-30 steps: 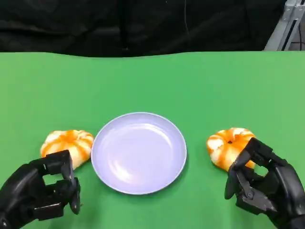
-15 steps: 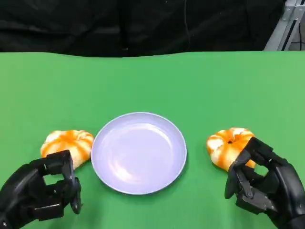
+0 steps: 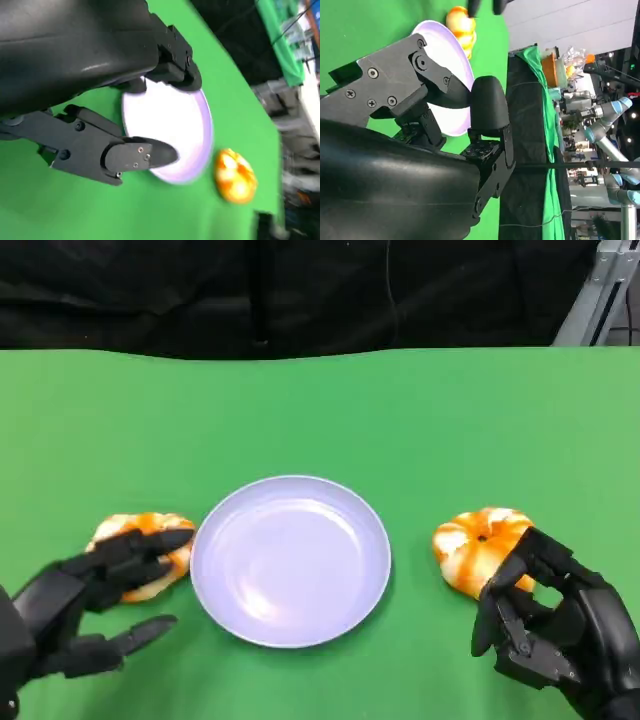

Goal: Grasp the bread from the table and place it into the plate.

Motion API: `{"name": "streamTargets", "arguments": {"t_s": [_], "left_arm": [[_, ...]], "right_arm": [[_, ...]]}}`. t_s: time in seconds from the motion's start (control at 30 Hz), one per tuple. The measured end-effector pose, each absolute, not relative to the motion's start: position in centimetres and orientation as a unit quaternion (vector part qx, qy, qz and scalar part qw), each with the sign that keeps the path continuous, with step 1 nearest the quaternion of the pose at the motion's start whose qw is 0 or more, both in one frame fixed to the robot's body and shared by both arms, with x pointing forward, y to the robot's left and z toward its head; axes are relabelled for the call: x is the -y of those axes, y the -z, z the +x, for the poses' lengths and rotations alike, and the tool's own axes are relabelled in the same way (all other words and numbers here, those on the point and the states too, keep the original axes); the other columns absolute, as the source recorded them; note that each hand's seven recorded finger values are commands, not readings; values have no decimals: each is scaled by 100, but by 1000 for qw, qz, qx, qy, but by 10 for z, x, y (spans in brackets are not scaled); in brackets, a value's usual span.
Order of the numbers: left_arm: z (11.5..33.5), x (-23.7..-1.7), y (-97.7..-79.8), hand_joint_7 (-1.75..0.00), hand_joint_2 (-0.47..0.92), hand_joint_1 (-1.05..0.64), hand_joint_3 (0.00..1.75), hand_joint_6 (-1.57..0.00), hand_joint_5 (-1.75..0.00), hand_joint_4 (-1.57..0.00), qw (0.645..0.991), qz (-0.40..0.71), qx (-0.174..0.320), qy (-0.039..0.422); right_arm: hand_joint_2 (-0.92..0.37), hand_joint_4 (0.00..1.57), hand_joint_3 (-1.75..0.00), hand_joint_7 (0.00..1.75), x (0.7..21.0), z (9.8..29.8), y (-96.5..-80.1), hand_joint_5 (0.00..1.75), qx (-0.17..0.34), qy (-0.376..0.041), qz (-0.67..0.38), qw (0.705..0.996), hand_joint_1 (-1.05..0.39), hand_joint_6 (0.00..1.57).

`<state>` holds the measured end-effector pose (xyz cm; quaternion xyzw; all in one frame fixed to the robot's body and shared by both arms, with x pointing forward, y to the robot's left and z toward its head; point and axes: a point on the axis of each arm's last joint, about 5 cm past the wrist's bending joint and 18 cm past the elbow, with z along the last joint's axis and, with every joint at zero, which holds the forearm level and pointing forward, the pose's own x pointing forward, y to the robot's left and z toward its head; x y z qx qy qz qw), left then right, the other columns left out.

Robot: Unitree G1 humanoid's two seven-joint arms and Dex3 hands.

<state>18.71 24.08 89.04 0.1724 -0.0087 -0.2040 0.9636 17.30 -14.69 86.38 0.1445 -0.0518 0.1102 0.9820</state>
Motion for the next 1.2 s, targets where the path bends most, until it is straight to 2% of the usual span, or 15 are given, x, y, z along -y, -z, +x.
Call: {"name": "streamTargets", "arguments": {"t_s": [0.2,0.3,0.43,0.6,0.63,0.77,0.83,1.2], "left_arm": [[187,-240,-888,-1,92,-81,51,-18,-3,0,965,193,13,178],[187,-239,-887,0,92,-87,47,-18,0,0,964,206,12,168],[190,-235,-887,-2,92,-86,32,-23,-1,-1,951,272,10,146],[201,-230,-894,-2,92,-86,28,-24,-1,-2,918,374,33,125],[202,-229,-895,-2,92,-86,17,-31,-2,-8,917,377,37,124],[223,-224,-890,-2,92,-86,6,-36,-3,-12,847,509,30,148],[230,-225,-890,-2,91,-85,4,-38,-3,-13,827,541,30,147],[243,-218,-876,-1,92,-86,6,-39,-2,-15,787,593,27,168]], "right_arm": [[-60,84,-111,175,147,173,-864,175,52,-111,145,982,-13,61],[-61,84,-111,175,147,173,-864,175,52,-111,145,982,-14,60],[-61,84,-112,175,147,173,-863,175,50,-111,145,982,-14,60],[-60,84,-113,175,147,173,-863,175,50,-110,144,982,-14,60],[-60,84,-113,175,147,173,-863,175,50,-110,144,982,-14,60],[-60,84,-113,175,146,173,-863,175,50,-111,143,982,-13,60],[-60,84,-113,175,146,173,-863,175,50,-111,142,982,-13,60],[-61,84,-110,175,144,173,-863,175,49,-109,143,983,-13,61]]}}
